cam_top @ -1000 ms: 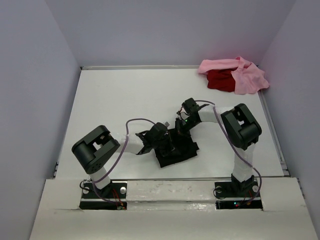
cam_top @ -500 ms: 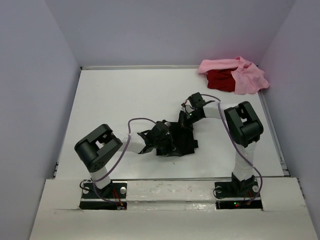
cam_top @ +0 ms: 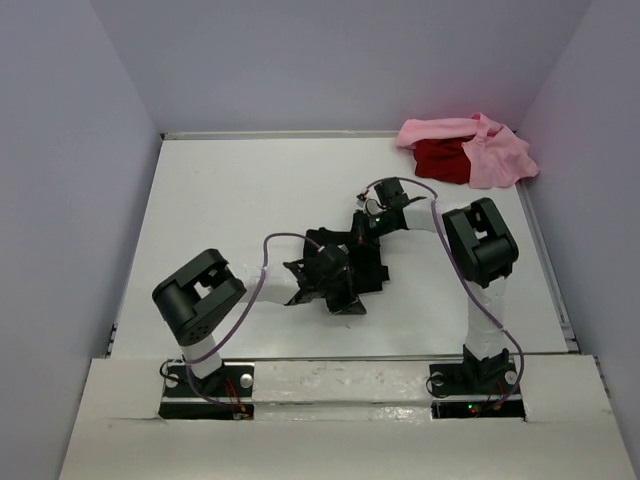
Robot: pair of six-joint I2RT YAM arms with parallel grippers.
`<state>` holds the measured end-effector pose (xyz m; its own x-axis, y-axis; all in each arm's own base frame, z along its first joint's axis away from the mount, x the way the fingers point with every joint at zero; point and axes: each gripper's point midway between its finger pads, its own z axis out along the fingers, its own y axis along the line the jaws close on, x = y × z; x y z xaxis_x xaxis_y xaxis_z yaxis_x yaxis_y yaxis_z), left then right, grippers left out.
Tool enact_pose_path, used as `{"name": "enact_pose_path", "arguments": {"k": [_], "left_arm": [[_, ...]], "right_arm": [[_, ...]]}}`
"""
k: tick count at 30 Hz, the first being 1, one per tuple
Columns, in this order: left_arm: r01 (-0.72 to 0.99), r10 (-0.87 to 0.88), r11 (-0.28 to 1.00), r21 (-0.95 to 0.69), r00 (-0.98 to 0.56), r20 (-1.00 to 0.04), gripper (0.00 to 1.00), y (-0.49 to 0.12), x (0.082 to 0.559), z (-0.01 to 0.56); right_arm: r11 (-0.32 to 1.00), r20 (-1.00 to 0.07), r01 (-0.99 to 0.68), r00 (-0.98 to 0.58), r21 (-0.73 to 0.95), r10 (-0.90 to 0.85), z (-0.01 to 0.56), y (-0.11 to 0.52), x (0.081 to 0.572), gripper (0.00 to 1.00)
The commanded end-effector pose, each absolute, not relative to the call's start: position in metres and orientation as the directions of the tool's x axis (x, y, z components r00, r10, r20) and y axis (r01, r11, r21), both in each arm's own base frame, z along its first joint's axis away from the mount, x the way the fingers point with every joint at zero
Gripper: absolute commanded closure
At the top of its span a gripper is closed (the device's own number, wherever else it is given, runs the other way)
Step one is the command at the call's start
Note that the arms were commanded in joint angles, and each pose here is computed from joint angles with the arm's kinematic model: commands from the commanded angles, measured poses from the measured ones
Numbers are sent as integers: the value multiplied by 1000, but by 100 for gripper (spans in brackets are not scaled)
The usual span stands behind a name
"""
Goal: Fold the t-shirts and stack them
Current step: Fold the tshirt
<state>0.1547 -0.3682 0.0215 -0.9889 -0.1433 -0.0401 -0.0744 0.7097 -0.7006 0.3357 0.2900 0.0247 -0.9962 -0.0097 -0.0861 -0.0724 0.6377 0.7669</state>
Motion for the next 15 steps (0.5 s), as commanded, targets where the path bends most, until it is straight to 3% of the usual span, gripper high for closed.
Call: {"name": "enact_pose_path", "arguments": {"k": [1,7,9,15], "left_arm": [[29,-198,728,-685,-948,-251,100,-367,190,92],[81,-257,746,-661,-881,-398,100,-347,209,178],[100,-254,745,-660,-871,-420,100,-342,208,205],[105,-223,812,-575,-853,-472,99,-319,214,212]], "right_arm": [[671,-197,-150,-980,726,-5,28,283,352,89],[629,-233,-175,-972,757,10,88,279,352,90],[581,-244,-202,-970,788,-5,116,281,350,85],[526,-330,-282,-944,802,-3,210,278,332,84]]}}
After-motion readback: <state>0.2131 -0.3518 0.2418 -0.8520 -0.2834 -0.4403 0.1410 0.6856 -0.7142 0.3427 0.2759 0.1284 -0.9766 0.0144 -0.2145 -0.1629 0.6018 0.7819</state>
